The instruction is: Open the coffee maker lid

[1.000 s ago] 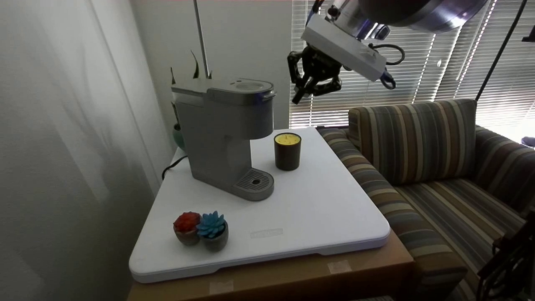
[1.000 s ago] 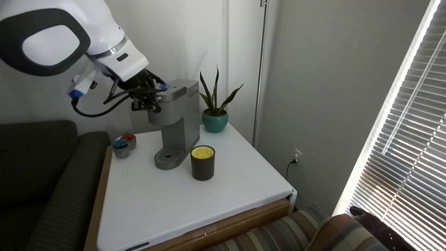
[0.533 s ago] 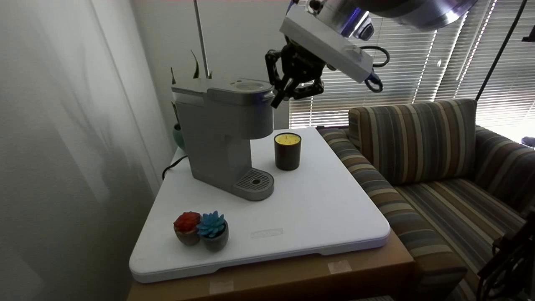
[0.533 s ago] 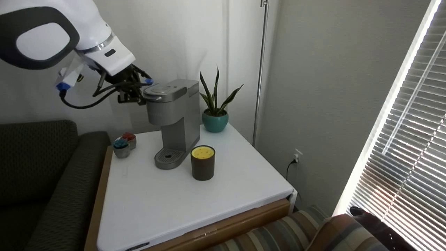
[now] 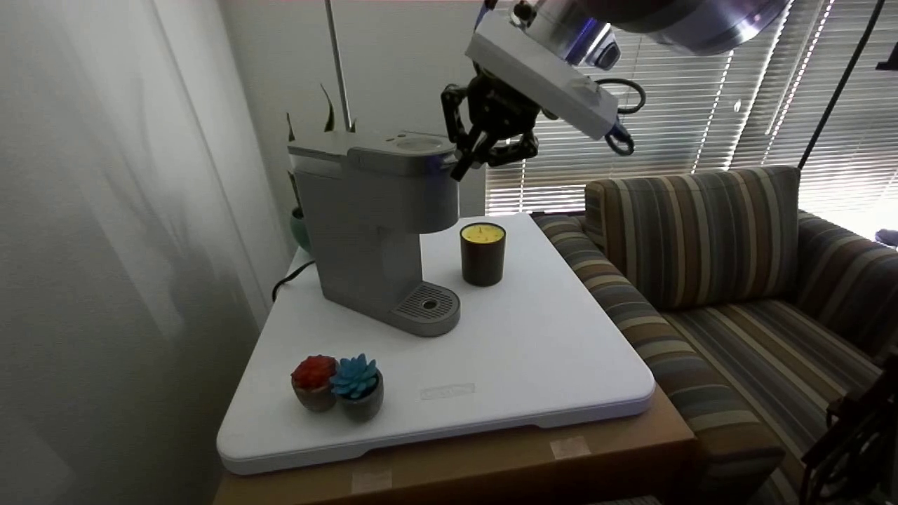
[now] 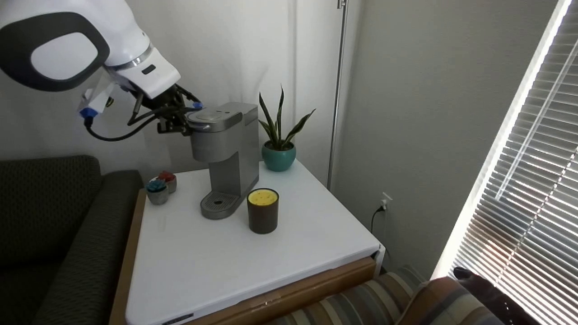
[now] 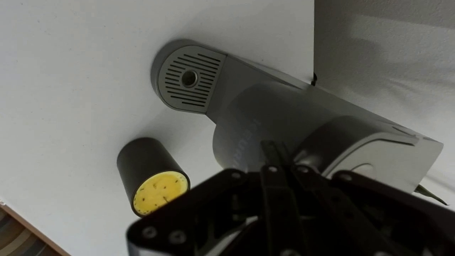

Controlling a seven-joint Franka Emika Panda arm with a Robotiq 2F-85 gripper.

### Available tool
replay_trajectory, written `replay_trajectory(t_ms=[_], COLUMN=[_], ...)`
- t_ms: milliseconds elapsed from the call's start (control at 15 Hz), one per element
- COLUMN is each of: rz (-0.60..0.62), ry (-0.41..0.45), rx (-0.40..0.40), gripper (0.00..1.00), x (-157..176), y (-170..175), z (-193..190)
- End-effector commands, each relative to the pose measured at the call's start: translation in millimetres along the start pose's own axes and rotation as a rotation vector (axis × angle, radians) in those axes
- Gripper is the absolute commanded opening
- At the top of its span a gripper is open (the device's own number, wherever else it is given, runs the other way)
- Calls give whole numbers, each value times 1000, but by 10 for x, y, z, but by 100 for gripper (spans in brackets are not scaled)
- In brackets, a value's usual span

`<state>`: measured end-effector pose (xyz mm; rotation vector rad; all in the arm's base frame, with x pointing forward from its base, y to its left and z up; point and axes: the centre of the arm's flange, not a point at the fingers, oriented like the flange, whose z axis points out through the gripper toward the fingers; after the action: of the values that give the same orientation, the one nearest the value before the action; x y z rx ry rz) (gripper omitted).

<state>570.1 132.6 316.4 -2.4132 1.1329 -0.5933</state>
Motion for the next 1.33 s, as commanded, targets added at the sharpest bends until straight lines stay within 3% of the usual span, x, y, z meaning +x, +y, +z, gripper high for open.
replay_trajectory(t_ms=[0,1267], rz=[-21,-164], ry=[13,162], rx=[19,119], gripper=[0,0], x=[113,87], y=[-20,-344], z=[89,-368])
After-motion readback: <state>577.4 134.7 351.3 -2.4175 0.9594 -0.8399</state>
